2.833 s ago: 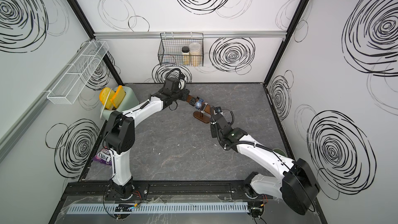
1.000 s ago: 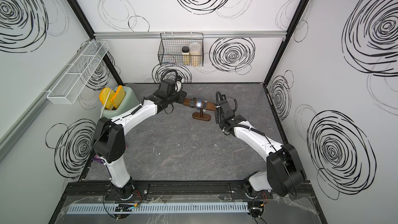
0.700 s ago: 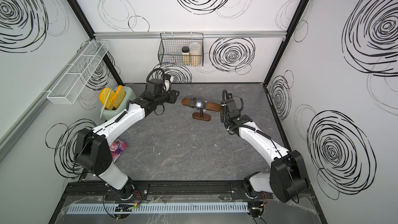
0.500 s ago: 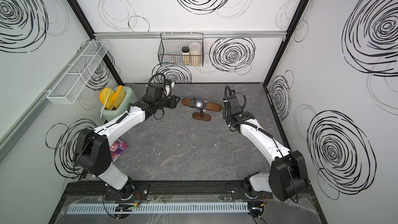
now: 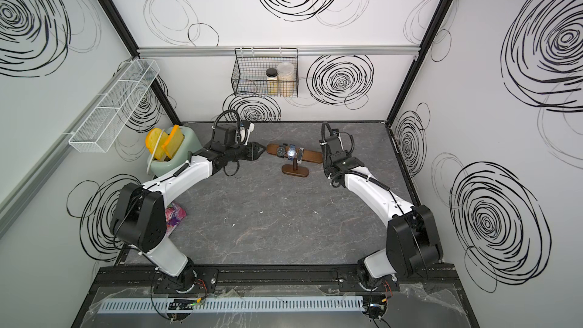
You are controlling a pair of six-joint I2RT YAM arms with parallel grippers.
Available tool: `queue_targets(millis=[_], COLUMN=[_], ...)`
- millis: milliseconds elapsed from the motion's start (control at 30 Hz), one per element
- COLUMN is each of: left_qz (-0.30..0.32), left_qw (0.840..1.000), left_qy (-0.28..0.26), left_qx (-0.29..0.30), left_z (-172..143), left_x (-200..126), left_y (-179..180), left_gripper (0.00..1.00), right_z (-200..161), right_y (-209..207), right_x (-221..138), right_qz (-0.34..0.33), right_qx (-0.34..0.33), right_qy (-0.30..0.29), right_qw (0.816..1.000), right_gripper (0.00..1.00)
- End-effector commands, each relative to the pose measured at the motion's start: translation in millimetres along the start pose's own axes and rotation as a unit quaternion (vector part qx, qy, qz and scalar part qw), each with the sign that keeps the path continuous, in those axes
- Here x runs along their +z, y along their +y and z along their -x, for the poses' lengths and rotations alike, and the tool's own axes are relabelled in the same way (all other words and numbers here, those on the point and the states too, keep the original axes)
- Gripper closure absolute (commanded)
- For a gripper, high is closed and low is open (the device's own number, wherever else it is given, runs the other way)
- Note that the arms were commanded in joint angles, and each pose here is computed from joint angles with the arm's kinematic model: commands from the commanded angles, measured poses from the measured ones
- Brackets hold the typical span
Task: Place watch on stand
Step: Place the watch on the stand.
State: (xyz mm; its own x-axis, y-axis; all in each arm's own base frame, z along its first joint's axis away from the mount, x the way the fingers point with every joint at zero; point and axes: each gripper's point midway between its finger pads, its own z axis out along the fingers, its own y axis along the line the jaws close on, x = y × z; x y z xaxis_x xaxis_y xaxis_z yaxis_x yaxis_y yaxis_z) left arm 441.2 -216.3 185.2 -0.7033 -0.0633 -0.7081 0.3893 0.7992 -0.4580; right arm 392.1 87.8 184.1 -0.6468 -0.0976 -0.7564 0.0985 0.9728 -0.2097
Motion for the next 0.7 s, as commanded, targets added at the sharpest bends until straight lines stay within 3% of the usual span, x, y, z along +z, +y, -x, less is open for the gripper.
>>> queue_targets(millis=[0,667], left_qz=[-0.022,-0.038], left_qw=[1.000,0.999], left_qy=[-0.008,-0.001], left_qx=[0.001,0.005], left_z=[1.3,-2.2], left_x=[6.5,11.6], left_y=[-3.4,-6.0], left_gripper=[0.60,0.60], right_z=[18.7,21.3], right_y=[1.6,23.5], right_x=[-3.9,2.5], right_qz=[-0.010,-0.010], right_qx=[0.016,0.004], right_qy=[-0.029,-0.025], right_qw=[0.999,1.000], right_gripper=[0.63,0.62])
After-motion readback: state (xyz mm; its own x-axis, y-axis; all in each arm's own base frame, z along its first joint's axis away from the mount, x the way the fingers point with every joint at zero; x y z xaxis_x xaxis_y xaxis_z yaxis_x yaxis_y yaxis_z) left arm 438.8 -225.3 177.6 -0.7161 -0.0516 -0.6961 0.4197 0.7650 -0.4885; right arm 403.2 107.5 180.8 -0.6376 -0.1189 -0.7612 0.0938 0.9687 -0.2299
